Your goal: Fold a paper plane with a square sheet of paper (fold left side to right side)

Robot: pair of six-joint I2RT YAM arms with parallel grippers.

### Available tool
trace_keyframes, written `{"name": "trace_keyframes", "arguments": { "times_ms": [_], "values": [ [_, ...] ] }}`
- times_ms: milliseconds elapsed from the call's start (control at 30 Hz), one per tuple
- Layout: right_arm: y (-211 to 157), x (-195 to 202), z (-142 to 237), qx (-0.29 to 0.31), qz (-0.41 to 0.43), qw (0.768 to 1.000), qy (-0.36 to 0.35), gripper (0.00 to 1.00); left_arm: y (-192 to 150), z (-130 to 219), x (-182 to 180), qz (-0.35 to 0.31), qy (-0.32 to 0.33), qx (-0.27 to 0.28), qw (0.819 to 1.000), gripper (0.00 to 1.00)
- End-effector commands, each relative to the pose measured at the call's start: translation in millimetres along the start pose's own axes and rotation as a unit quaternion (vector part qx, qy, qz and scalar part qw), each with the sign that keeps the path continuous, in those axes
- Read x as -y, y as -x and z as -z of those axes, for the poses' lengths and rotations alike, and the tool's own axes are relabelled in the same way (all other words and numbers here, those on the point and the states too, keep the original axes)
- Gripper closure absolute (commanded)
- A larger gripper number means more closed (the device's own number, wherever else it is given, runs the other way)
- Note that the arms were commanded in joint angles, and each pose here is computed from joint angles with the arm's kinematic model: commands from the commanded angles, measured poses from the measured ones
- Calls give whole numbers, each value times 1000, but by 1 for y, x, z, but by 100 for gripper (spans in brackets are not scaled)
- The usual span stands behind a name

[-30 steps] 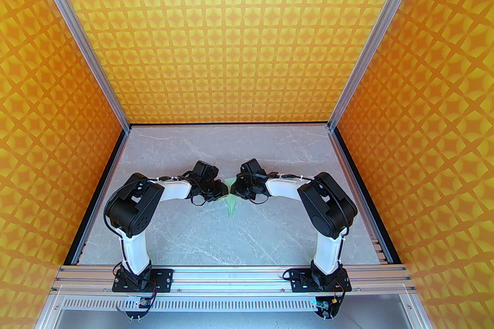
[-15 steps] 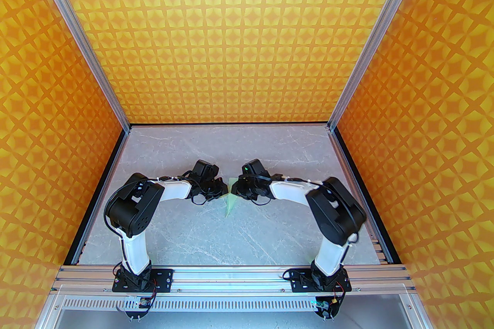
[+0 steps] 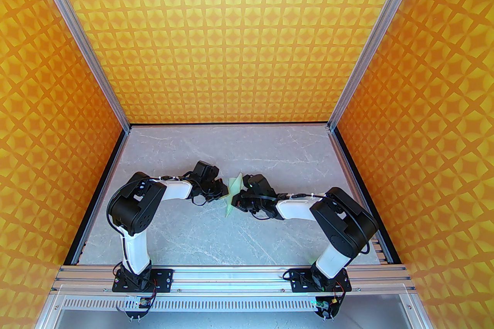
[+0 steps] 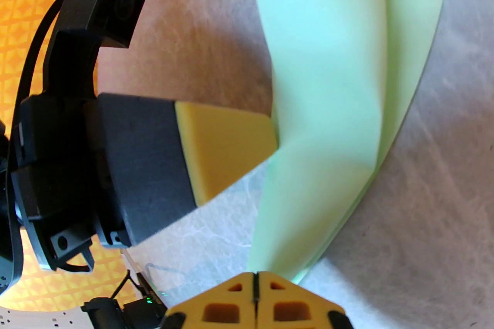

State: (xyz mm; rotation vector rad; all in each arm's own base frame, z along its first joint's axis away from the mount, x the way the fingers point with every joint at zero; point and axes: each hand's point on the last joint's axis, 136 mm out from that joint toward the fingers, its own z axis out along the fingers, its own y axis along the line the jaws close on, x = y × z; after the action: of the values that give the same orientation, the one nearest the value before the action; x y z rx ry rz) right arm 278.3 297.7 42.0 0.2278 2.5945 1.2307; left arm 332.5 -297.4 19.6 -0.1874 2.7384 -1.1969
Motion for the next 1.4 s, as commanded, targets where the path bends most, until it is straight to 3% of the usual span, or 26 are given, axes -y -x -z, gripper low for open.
{"name": "trace_keyframes", "arguments": {
  "times_ms": [0,1367],
  "values": [
    [3,-22,2,13,1,999,49,96,-5,-5,-5,-5,0,-9,1000,92],
    [-16,-3,-24,-11,-21,999,47,94,-7,-8,-8,0,4,-13,1000,89]
  ]
}}
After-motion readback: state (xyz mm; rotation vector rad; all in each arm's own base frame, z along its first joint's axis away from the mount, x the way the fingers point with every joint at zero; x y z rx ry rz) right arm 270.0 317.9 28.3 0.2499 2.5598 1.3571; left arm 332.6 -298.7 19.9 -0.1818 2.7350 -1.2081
